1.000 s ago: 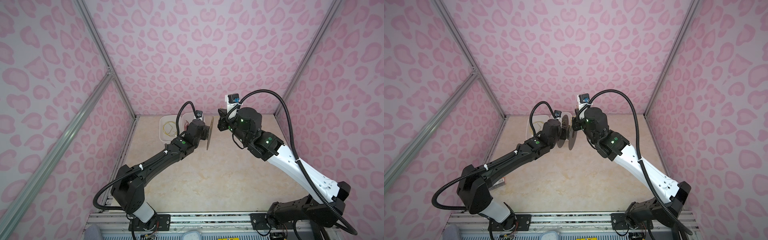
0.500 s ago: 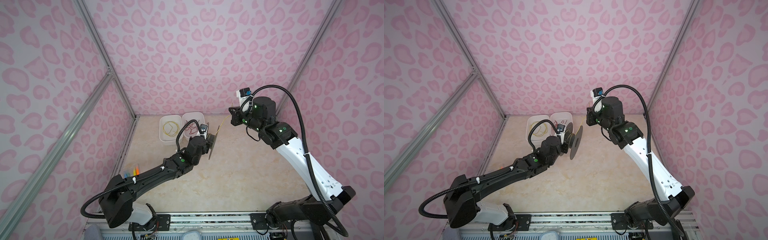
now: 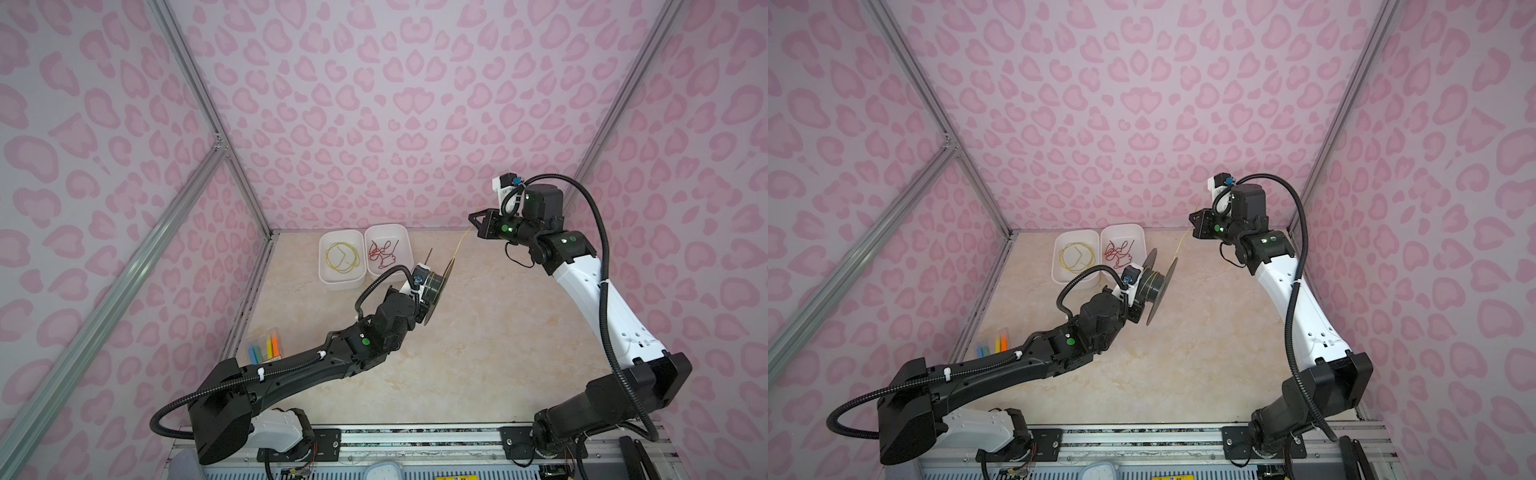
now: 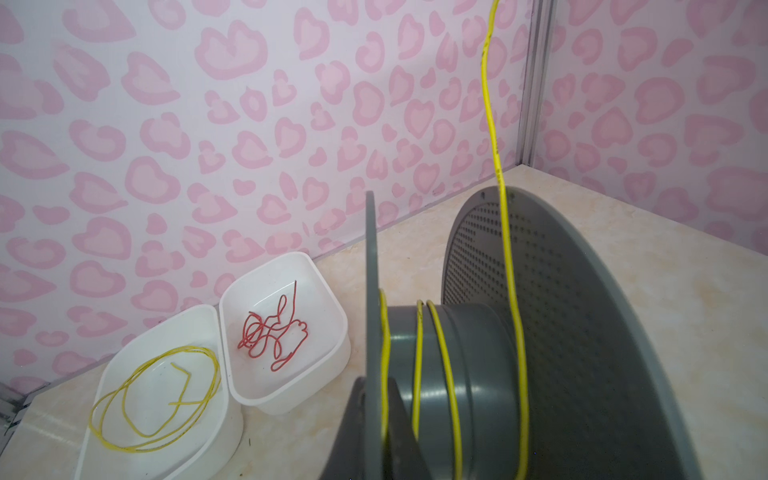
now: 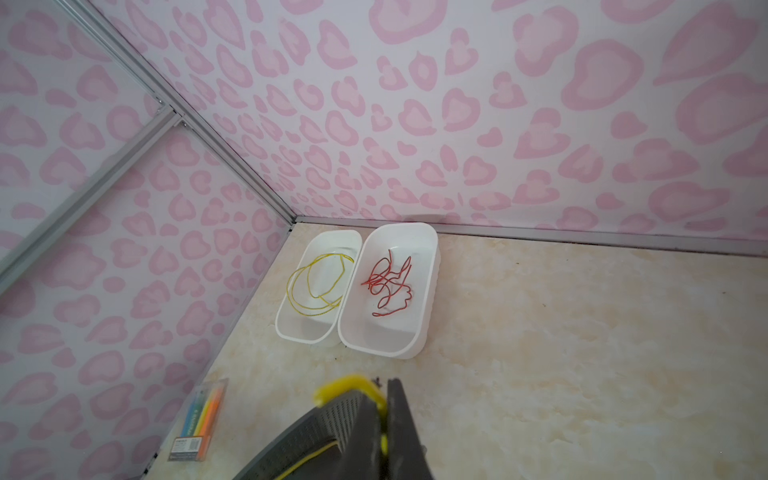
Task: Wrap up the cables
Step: 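Raise the cable with right gripper while left gripper turns the spool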
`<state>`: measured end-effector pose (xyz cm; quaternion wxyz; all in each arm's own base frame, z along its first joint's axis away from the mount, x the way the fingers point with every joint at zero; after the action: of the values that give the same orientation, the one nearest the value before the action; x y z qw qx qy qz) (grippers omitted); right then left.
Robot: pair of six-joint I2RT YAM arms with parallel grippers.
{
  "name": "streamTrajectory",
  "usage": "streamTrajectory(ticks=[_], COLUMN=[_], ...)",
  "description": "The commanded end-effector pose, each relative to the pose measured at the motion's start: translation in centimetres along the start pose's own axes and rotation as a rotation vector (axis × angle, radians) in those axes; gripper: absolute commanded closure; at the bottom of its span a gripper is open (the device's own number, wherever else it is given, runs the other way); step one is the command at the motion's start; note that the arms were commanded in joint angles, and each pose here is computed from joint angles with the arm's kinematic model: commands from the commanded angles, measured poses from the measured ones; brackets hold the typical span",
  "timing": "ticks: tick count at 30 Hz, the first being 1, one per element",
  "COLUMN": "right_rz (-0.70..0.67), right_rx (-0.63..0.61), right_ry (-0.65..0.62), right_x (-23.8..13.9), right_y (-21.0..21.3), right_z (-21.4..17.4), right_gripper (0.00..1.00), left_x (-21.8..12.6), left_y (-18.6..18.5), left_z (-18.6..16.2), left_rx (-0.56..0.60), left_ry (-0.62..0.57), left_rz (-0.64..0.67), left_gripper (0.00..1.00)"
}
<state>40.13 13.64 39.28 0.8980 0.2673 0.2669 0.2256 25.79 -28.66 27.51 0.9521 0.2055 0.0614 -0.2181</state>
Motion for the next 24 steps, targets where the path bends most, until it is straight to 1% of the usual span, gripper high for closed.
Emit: streamTrajectory(ticks=[1, 4, 9, 12, 17, 18, 24], right_rz=[0.116, 0.114, 0.063, 0.040, 0.047, 0.031, 0.059], right_rx=[-0.015, 0.029, 0.075, 0.096, 0.135, 0.150, 0.190], right_ry=[-0.389, -0.403, -0.392, -0.366, -0.330, -0.303, -0.252], right_x=[-1.2, -0.5, 1.2, 2.6, 4.2, 4.8, 6.1], right_y=[1.6, 0.5, -2.4, -4.0, -5.4, -6.4, -7.6], right_z=[7.4, 7.6, 7.1, 6.1, 4.6, 3.4, 1.4], right_gripper=[1.00, 1.00, 1.00, 1.00, 1.00, 1.00, 1.00], left_x=[-0.8, -1.3, -2.3, -2.6, -3.2, -3.3, -4.4], left_y=[-1.4, -1.8, -1.9, -1.7, -1.9, -1.8, -1.7], left_z=[-5.2, -5.2, -4.8, -4.6, -4.0, -3.8, -1.8], left_rx=[0.232, 0.230, 0.216, 0.214, 0.210, 0.211, 0.204], left_ry=[0.216, 0.208, 0.173, 0.159, 0.120, 0.110, 0.039], left_rz=[-0.064, -0.082, -0.115, -0.123, -0.163, -0.173, -0.244], left_gripper=[0.96, 0.96, 0.96, 0.96, 0.96, 0.96, 0.96])
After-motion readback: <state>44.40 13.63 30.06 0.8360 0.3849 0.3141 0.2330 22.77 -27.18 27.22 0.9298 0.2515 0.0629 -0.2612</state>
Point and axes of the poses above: each gripper's point midway between its finger pads, its own x axis out along the fingers, its own y axis along the line the jaws close on, z = x × y, the point moved 5 cm from there along -x, back along the fingers, and after that the axes turned 10 degrees about x, right-handed, at the moved point
